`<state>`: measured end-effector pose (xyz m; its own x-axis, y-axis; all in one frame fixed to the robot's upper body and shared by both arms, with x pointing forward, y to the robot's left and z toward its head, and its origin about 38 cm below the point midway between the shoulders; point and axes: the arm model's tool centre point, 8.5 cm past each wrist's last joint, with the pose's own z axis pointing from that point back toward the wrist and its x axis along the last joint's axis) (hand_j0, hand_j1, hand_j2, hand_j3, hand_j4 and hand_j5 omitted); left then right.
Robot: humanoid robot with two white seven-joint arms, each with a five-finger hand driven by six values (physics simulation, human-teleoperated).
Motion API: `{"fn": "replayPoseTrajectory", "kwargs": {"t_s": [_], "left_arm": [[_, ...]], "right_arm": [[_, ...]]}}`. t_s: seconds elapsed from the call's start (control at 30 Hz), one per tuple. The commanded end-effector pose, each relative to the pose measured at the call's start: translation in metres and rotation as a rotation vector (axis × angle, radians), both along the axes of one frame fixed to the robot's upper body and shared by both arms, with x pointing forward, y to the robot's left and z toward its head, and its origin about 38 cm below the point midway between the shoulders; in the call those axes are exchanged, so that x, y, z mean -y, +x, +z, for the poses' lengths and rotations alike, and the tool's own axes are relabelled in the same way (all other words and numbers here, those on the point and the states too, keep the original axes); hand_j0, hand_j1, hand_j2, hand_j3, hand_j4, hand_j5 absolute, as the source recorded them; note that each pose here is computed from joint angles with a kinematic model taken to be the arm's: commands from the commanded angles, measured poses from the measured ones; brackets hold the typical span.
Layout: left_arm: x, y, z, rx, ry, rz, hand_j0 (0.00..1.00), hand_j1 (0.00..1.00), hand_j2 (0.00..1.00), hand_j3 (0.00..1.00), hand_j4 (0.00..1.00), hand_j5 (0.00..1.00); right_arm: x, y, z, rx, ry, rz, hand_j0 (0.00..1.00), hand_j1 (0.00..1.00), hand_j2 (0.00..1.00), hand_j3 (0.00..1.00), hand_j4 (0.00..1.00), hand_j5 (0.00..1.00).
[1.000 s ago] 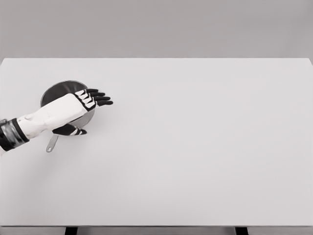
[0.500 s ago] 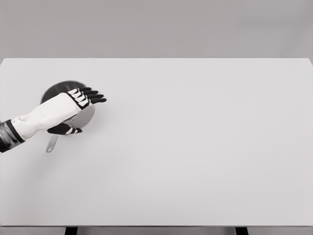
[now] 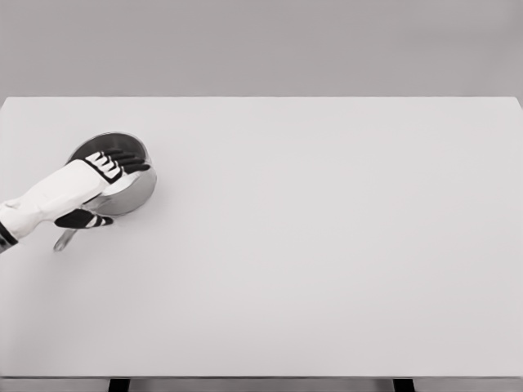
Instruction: Rotate pot handle
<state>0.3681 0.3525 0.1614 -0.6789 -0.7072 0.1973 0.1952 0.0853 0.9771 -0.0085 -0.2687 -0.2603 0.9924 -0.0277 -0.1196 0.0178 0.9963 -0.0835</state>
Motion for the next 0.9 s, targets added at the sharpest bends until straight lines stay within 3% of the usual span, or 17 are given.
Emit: {"fn": "replayPoseTrajectory", "kwargs": {"t_s": [0.0,0.43,0.87], "left_arm": [[-0.007,0.002,0.003,0.004,0.000,0.020,1.00,1.00,1.00,1.00,1.00,1.00],[-0.045,0.005,-0.006,-0.029,0.029,0.121,1.00,1.00,1.00,1.00,1.00,1.00],[-0.075,0.010,0.010,0.014,0.065,0.198,1.00,1.00,1.00,1.00,1.00,1.00]], "right_arm": [[0.000,0.000,0.000,0.000,0.000,0.000,1.00,1.00,1.00,1.00,1.00,1.00],[0.000,0.000,0.000,0.000,0.000,0.000,1.00,1.00,1.00,1.00,1.00,1.00],[0.000,0.000,0.000,0.000,0.000,0.000,1.00,1.00,1.00,1.00,1.00,1.00]]}}
